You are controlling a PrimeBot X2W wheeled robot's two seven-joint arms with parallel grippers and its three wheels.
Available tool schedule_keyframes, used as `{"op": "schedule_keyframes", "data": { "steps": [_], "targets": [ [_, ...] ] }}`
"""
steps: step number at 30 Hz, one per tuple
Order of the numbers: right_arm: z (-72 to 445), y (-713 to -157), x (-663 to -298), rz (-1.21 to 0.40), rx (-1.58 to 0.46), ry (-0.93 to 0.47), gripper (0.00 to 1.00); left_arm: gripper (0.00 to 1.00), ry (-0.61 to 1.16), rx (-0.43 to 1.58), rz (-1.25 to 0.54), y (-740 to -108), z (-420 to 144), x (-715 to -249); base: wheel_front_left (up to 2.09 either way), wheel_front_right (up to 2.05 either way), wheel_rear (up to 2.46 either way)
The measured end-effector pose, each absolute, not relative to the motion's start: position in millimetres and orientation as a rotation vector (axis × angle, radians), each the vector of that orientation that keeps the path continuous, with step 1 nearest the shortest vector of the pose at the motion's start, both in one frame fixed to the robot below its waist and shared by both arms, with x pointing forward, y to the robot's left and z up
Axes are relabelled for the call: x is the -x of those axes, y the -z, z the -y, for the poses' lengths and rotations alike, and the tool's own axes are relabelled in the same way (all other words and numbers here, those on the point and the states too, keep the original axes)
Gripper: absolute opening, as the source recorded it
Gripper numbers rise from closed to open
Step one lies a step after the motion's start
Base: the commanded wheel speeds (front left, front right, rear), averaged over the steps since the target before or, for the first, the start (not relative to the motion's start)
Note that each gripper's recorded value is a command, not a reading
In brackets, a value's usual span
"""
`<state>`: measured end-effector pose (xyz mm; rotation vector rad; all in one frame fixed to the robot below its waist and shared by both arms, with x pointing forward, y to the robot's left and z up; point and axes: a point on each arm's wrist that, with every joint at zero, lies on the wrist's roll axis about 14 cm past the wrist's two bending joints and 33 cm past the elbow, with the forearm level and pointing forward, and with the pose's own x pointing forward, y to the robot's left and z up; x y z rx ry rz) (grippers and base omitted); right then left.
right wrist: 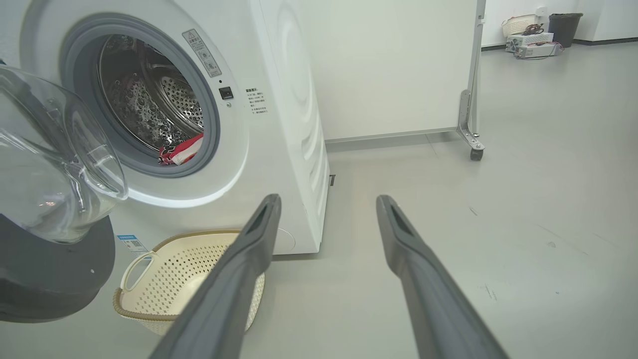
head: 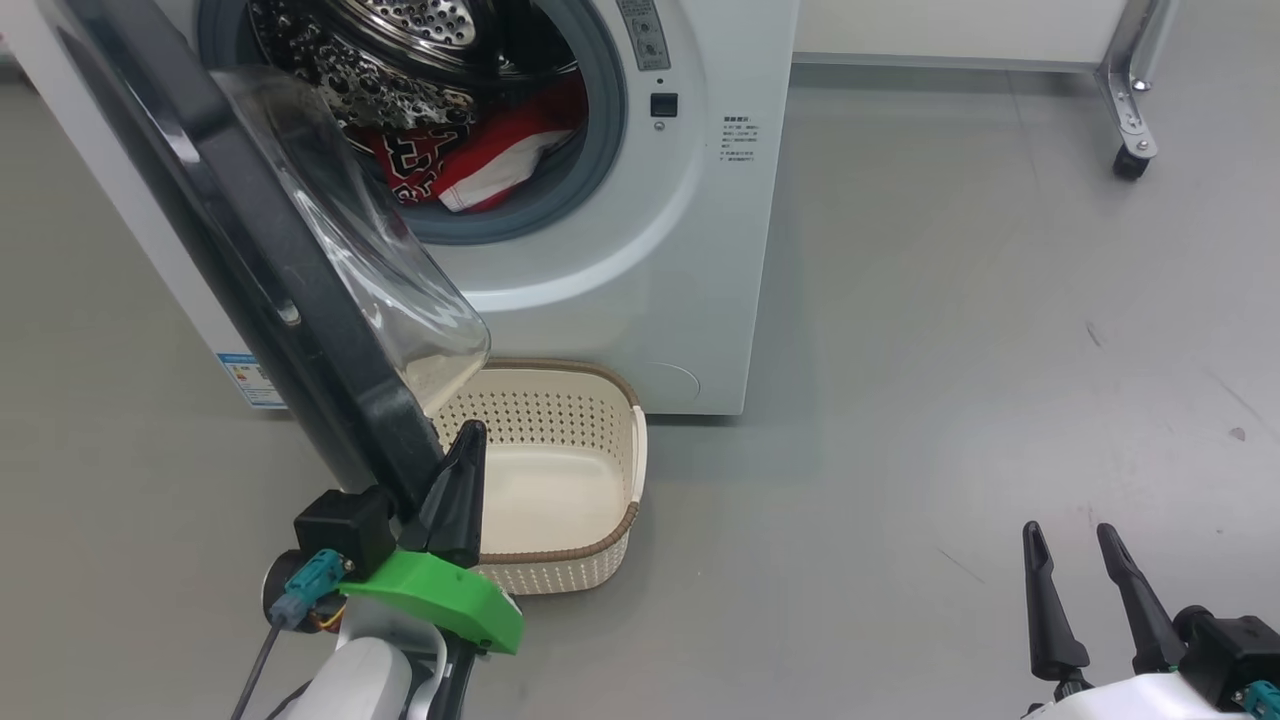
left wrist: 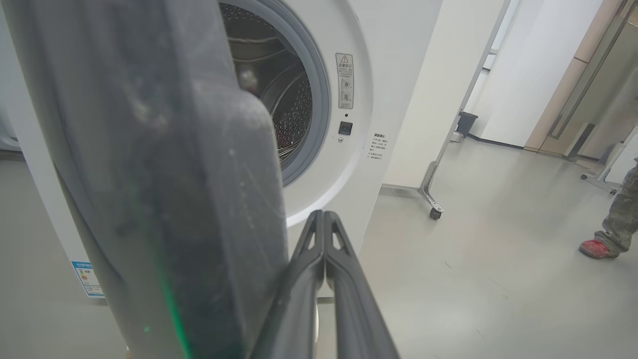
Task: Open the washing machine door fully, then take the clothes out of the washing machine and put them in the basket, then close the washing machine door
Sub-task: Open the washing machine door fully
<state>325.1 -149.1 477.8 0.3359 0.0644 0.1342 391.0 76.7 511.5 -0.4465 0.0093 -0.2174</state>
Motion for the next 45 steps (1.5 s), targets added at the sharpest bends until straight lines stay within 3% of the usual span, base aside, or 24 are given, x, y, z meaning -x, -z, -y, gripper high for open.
{"op": "schedule_keyframes", "data": {
  "steps": [19, 45],
  "targets": [
    [115, -479, -339, -0.074, -0.332, -0.256, 1.00, 0.00, 0.137, 0.453, -0.021, -504, -101, -380, 0.00, 0.00, 0.00],
    [46, -474, -351, -0.121, -0.328, -0.480, 1.00, 0.00, -0.169, 0.462, 0.045, -505, -202, -353, 0.00, 0.00, 0.00]
  ]
}}
